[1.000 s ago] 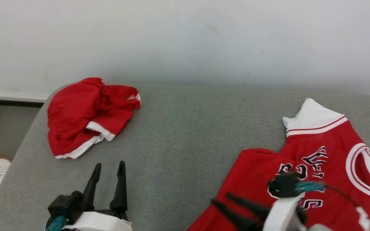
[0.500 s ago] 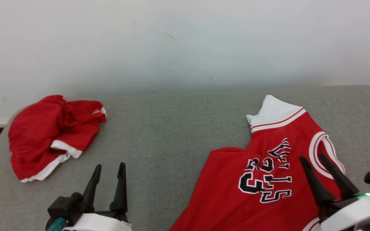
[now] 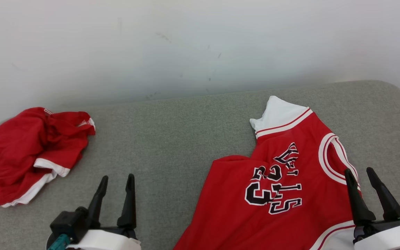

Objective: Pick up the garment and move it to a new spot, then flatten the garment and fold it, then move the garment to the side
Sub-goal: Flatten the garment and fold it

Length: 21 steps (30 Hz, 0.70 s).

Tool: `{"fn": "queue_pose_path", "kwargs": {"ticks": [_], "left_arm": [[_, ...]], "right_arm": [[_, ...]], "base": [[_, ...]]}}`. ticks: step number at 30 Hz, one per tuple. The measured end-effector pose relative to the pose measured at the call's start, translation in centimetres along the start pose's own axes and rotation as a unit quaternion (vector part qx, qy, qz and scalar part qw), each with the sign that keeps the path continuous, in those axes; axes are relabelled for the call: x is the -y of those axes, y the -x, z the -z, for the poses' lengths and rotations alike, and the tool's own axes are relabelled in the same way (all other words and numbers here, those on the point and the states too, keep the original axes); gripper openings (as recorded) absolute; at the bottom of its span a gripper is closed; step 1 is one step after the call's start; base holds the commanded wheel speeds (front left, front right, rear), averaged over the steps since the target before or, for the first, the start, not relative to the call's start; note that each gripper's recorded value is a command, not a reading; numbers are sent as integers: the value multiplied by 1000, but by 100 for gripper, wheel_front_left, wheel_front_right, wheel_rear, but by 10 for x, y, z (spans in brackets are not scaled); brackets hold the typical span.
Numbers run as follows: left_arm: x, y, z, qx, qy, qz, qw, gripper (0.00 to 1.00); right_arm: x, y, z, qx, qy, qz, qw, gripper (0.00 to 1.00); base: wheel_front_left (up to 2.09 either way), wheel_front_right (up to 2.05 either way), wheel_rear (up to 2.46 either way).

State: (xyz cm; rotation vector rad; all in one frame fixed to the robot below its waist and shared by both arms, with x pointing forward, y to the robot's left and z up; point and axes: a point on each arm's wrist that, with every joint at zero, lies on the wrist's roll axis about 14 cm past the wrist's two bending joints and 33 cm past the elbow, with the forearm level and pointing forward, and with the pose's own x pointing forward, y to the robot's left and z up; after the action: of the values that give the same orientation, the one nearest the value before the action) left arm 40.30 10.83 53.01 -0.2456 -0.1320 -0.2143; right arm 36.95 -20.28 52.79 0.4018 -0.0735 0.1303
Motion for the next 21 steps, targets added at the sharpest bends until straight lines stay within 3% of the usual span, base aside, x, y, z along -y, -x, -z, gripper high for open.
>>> {"fn": "queue_pose_path", "kwargs": {"ticks": [13, 21], "left_arm": [[-2, 1, 3, -4, 0, -2, 1000, 100], [38, -24, 14, -21, -4, 76, 997, 100]], "right_arm": [[2, -2, 2, -2, 13, 5, 1000, 100], [13, 0, 3, -5, 13, 26, 1000, 100]], "base": [[0, 0, 0], [0, 0, 0]]}}
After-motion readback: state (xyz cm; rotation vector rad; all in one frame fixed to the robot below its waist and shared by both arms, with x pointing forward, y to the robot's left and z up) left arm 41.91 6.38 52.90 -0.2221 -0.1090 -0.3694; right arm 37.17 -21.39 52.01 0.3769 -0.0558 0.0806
